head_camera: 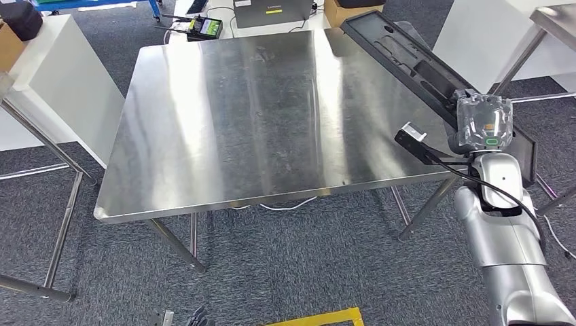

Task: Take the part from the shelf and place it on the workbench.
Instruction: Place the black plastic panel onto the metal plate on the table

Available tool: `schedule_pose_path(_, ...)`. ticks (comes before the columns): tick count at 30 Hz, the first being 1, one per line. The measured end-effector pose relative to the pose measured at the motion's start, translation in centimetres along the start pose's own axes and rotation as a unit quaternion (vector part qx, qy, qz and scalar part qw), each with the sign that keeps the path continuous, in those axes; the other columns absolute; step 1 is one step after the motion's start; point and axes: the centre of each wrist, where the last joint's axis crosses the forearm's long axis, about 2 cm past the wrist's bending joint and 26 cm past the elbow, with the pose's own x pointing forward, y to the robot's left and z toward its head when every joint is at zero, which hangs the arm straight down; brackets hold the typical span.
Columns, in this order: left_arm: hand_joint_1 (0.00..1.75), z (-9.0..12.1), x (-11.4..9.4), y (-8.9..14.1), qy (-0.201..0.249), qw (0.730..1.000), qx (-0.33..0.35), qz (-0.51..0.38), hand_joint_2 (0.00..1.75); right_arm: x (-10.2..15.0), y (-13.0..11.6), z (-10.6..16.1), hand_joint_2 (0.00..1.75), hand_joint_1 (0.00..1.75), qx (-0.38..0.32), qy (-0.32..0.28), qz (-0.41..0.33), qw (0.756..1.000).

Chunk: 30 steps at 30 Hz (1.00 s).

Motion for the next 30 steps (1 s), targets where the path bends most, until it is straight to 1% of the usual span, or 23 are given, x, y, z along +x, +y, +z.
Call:
schedule_pose_path(5,0.00,0.0,0.0,0.1,-0.001,1.000,0.002,0.002,1.75,0.6,0.0,-0.8,1.75,1.75,-0.005,-0.003,-0.005,1.000)
schedule_pose_path(11,0.00,0.0,0.1,0.2,-0.001,1.000,0.003,0.001,1.75,1.1,0.4,-0.8,1.75,1.75,-0.001,-0.004,-0.010,1.000)
schedule_pose_path(18,0.00,-0.2,0.3,0.3,-0.002,1.000,0.000,-0.001,1.75,0.6,0.7,-0.5,1.75,1.75,0.003,-0.003,-0.004,1.000)
schedule_pose_path(25,0.00,-0.1,0.2,0.2,0.003,1.000,-0.005,0.004,1.75,-0.3,1.7,1.3,1.75,1.75,0.023,0.000,0.006,1.000)
schedule_pose_path(30,0.00,-0.1,0.3,0.4,0.004,1.000,-0.003,0.005,1.75,-0.3,2.1,2.2,1.75,1.75,0.033,-0.001,0.006,0.999)
